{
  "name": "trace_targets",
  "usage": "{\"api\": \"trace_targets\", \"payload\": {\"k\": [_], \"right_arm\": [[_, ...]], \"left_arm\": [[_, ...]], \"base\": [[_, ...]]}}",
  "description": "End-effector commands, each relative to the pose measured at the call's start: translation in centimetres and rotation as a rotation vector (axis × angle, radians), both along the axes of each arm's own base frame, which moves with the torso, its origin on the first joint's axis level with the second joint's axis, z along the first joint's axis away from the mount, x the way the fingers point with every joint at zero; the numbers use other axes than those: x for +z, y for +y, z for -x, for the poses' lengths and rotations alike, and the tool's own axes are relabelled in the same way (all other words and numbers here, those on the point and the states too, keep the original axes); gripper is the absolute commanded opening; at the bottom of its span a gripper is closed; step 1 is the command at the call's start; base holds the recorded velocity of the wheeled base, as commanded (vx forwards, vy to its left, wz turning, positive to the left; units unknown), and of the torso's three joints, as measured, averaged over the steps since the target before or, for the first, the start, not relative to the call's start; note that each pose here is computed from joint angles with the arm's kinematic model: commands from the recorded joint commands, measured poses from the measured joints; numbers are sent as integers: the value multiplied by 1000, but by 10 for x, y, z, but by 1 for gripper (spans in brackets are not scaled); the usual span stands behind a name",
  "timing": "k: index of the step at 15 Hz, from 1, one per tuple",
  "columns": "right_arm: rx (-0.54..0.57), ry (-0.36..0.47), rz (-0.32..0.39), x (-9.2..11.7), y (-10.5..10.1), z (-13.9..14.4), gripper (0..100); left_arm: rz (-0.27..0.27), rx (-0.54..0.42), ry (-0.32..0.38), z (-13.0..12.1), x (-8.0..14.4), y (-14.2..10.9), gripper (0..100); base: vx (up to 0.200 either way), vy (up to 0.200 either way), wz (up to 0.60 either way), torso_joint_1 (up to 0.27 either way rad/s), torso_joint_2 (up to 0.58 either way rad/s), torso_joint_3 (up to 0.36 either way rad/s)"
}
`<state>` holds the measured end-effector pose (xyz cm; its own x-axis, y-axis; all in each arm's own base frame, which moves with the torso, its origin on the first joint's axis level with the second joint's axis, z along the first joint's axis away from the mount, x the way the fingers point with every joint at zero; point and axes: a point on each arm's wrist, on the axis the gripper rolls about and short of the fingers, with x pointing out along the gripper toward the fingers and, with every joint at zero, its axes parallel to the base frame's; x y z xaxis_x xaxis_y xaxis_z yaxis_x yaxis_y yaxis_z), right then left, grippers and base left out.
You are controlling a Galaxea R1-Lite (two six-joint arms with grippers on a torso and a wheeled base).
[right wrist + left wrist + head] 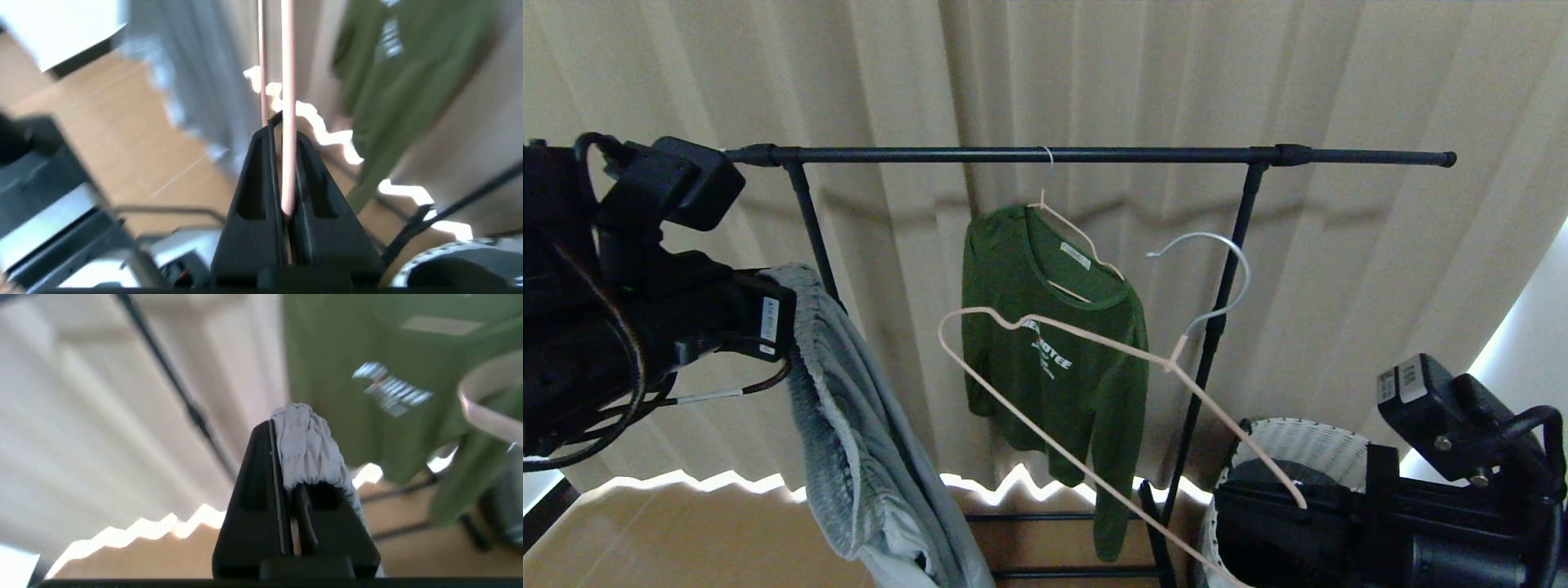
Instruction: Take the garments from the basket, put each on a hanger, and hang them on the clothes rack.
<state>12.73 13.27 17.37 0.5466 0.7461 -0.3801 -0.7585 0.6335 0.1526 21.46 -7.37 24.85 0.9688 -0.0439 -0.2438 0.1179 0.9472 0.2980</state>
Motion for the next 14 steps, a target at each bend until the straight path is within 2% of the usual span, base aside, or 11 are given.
{"api": "trace_targets", "payload": {"k": [1,2,3,5,6,8,14], "right_arm": [[32,41,25,-8,10,-7,0],[45,44,20,-7,12,-9,0],[51,42,17,-6,13,-10,0],[73,37,10,-3,17,-7,0],[84,35,8,-2,18,-6,0],[106,27,2,0,22,-3,0],[114,44,13,-1,43,-17,0]], "left_arm": [[-10,4,36,-21,0,-9,0],[20,1,33,-27,3,-14,0],[87,8,31,-37,8,-22,0],[141,29,68,-47,6,-27,0],[148,44,82,-53,2,-28,0],[128,104,92,-62,-7,-32,0],[127,120,73,-63,-8,-35,0]], "base": [[0,0,0,0,0,0],[0,0,0,0,0,0],[0,0,0,0,0,0],[0,0,0,0,0,0],[0,0,0,0,0,0],[0,0,0,0,0,0],[0,0,0,0,0,0]]}}
